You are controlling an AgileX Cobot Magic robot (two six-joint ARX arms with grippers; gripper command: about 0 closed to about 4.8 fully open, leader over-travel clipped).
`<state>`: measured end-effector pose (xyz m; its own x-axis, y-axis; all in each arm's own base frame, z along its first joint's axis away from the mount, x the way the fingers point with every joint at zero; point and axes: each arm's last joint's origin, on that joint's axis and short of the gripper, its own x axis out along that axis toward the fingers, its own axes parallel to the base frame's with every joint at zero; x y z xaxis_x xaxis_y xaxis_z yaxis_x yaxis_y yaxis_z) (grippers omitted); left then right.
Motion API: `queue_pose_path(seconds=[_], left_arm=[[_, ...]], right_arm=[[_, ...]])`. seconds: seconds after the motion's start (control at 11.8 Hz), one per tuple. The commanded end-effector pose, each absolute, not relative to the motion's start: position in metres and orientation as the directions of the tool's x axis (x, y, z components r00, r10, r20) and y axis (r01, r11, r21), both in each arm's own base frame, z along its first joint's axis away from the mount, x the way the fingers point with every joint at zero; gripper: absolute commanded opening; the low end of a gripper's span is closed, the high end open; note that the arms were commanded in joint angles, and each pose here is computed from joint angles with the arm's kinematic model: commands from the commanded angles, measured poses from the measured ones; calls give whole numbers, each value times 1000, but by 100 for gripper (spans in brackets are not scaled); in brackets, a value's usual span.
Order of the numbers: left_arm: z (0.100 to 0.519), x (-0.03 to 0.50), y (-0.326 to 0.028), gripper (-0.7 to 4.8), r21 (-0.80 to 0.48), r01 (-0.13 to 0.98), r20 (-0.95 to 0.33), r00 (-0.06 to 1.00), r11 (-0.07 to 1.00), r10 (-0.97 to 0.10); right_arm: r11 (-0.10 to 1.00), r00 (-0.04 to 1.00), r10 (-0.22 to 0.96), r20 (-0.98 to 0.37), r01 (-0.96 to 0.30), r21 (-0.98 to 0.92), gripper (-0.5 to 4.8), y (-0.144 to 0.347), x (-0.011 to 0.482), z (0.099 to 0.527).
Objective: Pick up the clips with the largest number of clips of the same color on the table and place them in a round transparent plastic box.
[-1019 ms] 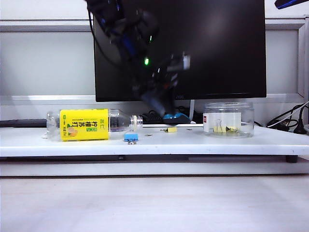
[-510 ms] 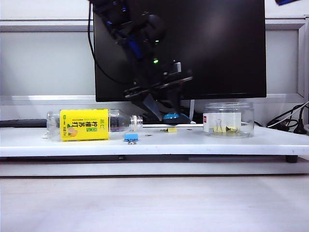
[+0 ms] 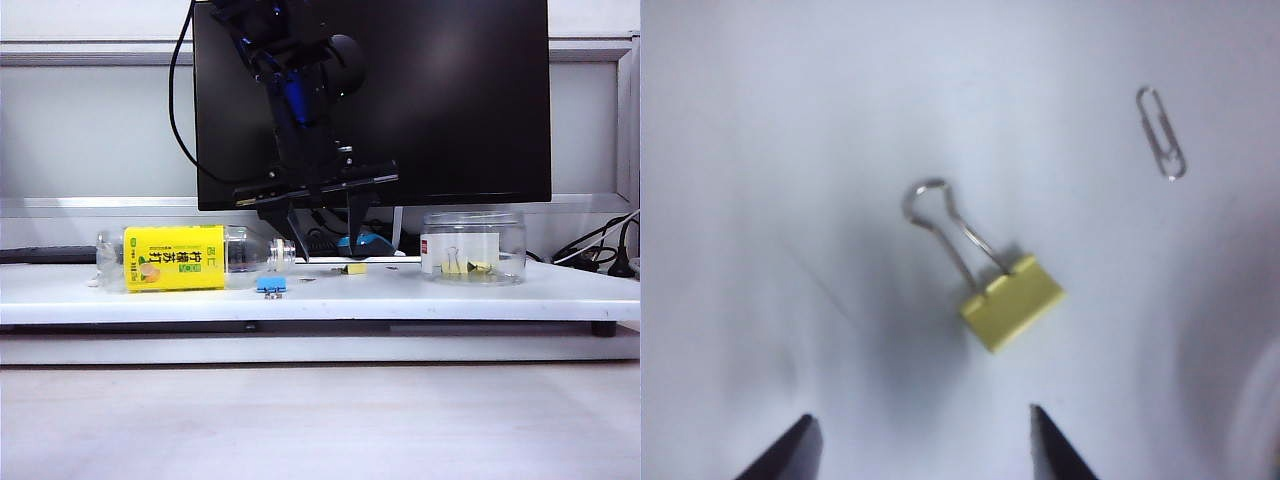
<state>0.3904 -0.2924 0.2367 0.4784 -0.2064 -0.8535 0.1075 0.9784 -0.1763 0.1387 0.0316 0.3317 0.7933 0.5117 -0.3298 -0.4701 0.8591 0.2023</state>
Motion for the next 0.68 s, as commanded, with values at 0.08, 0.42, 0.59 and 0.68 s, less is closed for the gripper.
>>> queue_pose_path(seconds=[0.08,0.42,0.59,0.68], left_arm=[[239,391,-299,279,-284,13,-827,502,959,-252],[232,384,-322,279,-328,-32,-796,548,944,-258],[228,376,-331,279,-224,-72,-771,623,972,-131],[228,376,-332,279,-216,-80,-761,638,973,-116]], right_arm=[[859,798,511,-320,-469,204,13,31,138,334],[859,797,511,-322,-469,205,13,31,137,334],[859,798,512,-319,-470,204,13,31,136,334],[859,799,512,-316,-470,202,13,31,136,334]])
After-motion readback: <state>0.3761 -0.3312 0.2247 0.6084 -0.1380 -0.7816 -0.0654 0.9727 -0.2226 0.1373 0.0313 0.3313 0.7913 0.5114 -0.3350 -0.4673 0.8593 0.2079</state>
